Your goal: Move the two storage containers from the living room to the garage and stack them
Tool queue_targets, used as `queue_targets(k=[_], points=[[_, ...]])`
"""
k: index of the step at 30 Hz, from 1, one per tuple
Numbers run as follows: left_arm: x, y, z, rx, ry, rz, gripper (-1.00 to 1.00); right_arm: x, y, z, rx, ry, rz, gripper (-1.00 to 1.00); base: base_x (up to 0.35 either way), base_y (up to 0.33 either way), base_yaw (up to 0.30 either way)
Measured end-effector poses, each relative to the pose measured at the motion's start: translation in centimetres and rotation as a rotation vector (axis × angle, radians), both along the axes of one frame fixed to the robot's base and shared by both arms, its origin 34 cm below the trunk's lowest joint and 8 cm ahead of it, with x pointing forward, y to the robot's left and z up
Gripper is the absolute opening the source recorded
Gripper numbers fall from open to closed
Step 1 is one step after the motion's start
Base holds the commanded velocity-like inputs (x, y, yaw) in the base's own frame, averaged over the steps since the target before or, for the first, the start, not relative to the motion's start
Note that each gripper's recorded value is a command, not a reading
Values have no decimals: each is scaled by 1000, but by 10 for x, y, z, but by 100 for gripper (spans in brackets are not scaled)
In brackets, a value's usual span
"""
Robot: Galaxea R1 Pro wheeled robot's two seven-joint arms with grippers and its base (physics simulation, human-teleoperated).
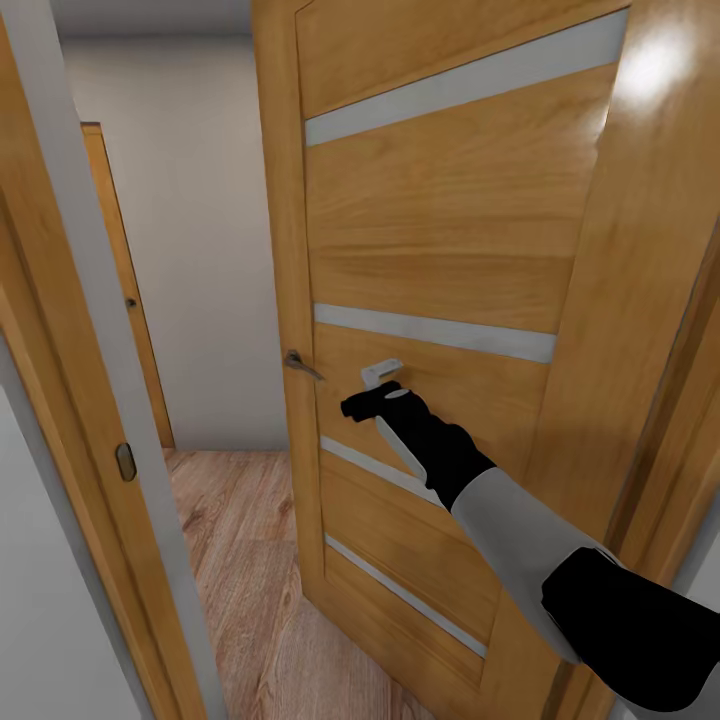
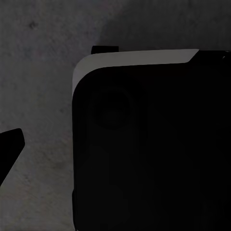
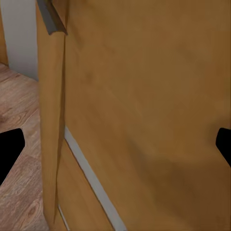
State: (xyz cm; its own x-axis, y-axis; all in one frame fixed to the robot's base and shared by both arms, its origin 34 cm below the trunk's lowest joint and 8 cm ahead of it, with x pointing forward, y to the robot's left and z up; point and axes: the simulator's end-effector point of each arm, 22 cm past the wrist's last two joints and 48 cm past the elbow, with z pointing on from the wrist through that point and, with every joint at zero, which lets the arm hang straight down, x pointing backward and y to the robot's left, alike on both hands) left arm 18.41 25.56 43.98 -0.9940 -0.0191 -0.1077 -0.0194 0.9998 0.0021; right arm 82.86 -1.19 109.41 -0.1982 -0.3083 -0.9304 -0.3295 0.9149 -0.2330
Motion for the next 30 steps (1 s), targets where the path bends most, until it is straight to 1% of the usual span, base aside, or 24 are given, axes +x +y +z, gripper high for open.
queue_targets(k=[3, 8, 10, 12, 19, 26, 30], points=[[0, 0, 0, 0, 0, 0, 100, -1, 3, 0, 0, 1, 12, 100, 81, 0, 0], [0, 0, 0, 0, -1, 0, 100, -3, 6, -1, -18, -3, 19, 100, 257, 0, 0], [0, 0, 0, 0, -1, -1, 100, -5, 11, -3, 3, 9, 31, 100, 306, 0, 0], [0, 0, 0, 0, -1, -1, 100, -4, 8, -2, -11, 3, 23, 100, 314, 0, 0], [0, 0, 0, 1, -1, -1, 100, -4, 8, -3, -11, 5, 22, 100, 298, 0, 0], [0, 0, 0, 0, 0, -1, 100, -3, 6, -6, -18, 8, 14, 100, 54, 0, 0], [0, 0, 0, 0, 0, -1, 100, -1, 1, -8, -16, 11, -9, 100, 5, 0, 0]])
